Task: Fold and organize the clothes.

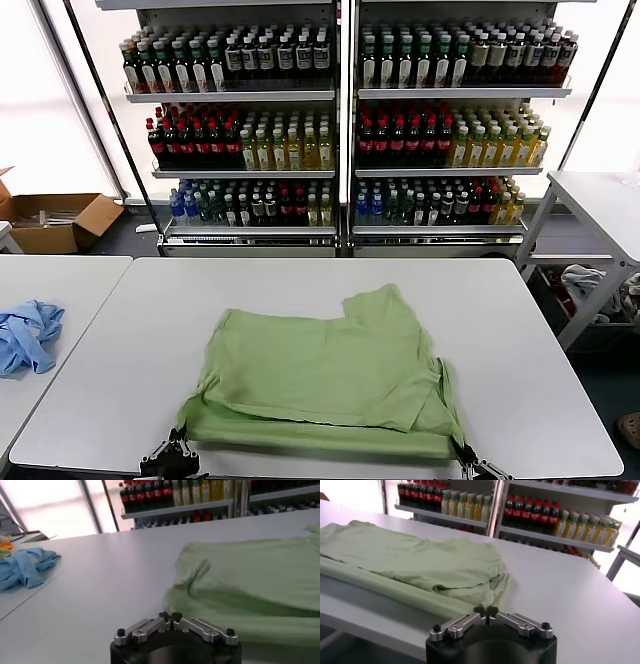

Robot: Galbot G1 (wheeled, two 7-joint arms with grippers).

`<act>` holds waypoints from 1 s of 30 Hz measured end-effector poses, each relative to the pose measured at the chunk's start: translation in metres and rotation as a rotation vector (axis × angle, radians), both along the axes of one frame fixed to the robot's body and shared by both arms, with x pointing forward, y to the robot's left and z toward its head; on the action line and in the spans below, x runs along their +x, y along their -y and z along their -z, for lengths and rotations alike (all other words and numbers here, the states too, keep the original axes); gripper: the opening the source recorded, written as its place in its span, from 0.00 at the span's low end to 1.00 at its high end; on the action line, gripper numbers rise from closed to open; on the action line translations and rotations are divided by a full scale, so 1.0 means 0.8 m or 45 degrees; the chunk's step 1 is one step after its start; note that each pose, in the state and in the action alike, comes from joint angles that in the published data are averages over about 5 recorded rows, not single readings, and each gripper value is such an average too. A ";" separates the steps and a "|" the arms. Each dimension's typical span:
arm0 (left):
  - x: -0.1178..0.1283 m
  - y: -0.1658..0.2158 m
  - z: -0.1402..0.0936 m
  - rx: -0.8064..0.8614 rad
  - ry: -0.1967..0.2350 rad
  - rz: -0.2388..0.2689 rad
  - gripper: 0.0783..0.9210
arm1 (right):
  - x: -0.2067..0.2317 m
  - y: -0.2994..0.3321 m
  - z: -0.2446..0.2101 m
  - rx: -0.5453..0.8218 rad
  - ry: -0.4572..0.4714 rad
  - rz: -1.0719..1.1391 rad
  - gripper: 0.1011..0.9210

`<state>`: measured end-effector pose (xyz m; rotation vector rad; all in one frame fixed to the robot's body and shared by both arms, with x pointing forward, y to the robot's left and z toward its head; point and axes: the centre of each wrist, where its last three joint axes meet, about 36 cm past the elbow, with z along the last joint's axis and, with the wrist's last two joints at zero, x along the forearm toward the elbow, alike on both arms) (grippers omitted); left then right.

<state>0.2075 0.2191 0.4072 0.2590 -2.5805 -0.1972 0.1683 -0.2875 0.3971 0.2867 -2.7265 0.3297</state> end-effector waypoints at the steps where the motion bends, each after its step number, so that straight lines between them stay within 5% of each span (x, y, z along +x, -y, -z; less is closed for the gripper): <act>1: -0.004 0.002 0.001 0.004 0.000 -0.003 0.01 | 0.000 0.000 0.000 -0.002 0.000 0.000 0.02; 6: -0.015 0.008 0.006 0.033 0.017 -0.026 0.07 | -0.003 0.002 0.000 -0.012 -0.006 0.006 0.06; 18: -0.029 0.006 -0.007 0.105 0.103 -0.049 0.48 | -0.004 0.011 -0.014 -0.029 0.011 0.056 0.46; 30: 0.022 -0.013 -0.054 0.088 0.290 0.004 0.86 | 0.050 0.017 -0.062 0.029 0.131 0.112 0.85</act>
